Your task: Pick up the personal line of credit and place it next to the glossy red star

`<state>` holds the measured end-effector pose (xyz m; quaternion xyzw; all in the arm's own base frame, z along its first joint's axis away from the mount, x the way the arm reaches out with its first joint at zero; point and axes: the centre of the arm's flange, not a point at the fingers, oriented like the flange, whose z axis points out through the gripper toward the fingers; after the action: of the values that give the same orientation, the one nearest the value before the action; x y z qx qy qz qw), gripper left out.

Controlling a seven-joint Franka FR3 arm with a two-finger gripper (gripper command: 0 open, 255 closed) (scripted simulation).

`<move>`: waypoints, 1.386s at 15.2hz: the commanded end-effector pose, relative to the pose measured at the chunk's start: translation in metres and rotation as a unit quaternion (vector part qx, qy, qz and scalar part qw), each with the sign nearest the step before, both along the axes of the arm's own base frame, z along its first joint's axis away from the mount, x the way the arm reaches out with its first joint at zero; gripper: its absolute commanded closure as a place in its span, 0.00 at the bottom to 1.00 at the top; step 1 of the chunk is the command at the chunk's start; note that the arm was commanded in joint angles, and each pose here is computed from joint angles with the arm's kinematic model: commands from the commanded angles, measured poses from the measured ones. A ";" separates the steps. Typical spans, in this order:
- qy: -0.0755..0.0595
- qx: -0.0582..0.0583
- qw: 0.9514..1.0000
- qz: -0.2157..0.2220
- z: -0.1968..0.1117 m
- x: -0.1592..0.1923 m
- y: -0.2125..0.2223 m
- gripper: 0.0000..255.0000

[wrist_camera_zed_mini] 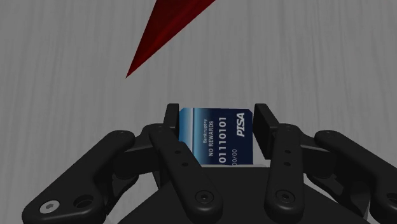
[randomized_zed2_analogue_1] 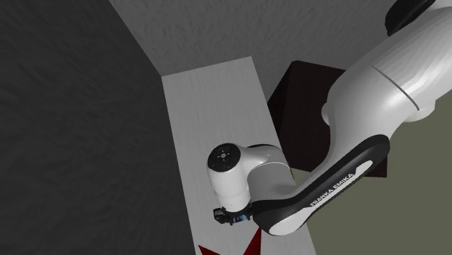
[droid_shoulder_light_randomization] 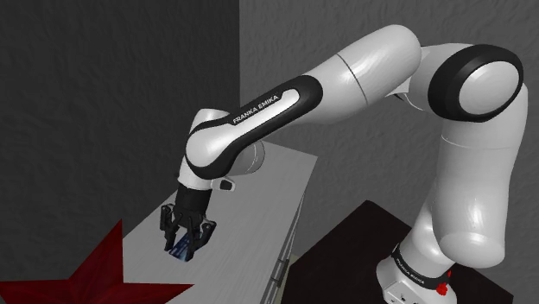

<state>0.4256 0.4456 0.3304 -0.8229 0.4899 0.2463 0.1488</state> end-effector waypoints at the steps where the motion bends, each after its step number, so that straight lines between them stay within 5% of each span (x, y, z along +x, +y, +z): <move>1: 0.000 0.000 1.000 0.000 0.000 0.000 0.000 1.00; 3: 0.000 0.000 1.000 0.000 0.000 0.000 0.000 1.00; 4: 0.000 0.000 1.000 0.000 0.000 0.000 0.000 0.00; 9: 0.000 0.000 1.000 0.000 0.000 0.000 0.000 0.00; 13: 0.000 0.000 1.000 0.000 0.042 0.013 -0.024 0.00; 21: 0.000 0.000 1.000 0.000 0.042 0.013 -0.024 0.00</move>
<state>0.4384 0.4214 0.3719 -0.8229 0.4899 0.2462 0.1489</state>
